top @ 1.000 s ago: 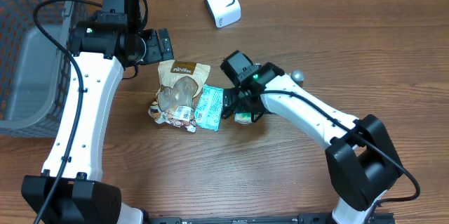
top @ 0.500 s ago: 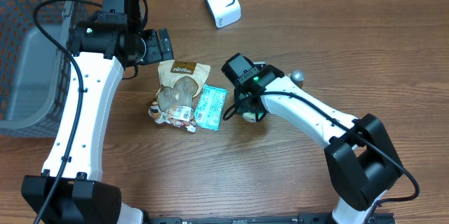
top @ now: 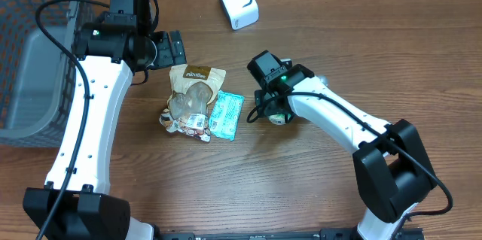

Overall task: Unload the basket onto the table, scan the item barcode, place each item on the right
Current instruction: 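Move the right gripper left and lower it over the Kleenex pack, then grasp the Kleenex pack with the right gripper and lift it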

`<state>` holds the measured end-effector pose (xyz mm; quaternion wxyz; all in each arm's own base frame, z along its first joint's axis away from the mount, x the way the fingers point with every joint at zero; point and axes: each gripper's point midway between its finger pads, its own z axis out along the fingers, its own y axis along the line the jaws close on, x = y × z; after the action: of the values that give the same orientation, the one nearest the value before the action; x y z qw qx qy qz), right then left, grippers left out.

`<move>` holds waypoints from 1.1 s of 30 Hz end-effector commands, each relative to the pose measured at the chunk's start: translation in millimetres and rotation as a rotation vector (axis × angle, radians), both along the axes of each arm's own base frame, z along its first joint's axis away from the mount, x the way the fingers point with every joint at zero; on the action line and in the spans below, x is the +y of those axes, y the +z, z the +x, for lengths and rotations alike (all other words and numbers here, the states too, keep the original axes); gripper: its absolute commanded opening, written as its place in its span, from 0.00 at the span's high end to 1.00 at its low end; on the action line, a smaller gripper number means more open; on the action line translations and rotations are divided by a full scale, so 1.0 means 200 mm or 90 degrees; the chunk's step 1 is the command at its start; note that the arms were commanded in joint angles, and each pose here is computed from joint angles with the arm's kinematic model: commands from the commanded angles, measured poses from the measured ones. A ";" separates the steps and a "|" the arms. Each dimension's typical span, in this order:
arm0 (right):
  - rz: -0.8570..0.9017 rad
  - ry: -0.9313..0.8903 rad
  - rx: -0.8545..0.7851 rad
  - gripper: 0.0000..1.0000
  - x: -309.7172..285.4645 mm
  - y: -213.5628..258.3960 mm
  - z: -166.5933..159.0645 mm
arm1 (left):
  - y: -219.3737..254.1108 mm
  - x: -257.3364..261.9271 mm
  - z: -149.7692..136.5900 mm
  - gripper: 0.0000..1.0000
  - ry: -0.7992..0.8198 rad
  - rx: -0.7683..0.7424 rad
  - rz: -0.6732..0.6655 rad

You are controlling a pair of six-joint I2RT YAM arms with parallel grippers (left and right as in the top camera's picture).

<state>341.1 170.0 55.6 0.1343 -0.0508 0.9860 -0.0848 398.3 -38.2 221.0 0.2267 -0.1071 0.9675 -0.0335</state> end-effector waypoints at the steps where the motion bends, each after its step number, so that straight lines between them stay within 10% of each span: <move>1: 0.008 -0.002 -0.033 0.00 0.01 0.13 0.07 | 0.01 -0.01 0.01 0.00 0.000 -0.006 -0.007; 24: 0.213 -0.029 0.097 0.00 0.31 0.50 -0.10 | 0.01 -0.01 0.01 0.00 0.000 -0.006 -0.007; 28: 0.212 -0.048 0.108 0.35 0.31 0.48 -0.13 | 0.01 -0.01 0.01 0.00 0.000 -0.006 -0.007; 33: 0.139 -0.080 0.057 0.39 0.25 0.45 -0.11 | 0.01 -0.01 0.01 0.00 0.000 -0.006 -0.007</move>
<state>318.3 225.1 142.0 0.0613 0.0067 0.9971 0.0455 398.3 -38.2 221.0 0.2267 -0.1071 0.9675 -0.0335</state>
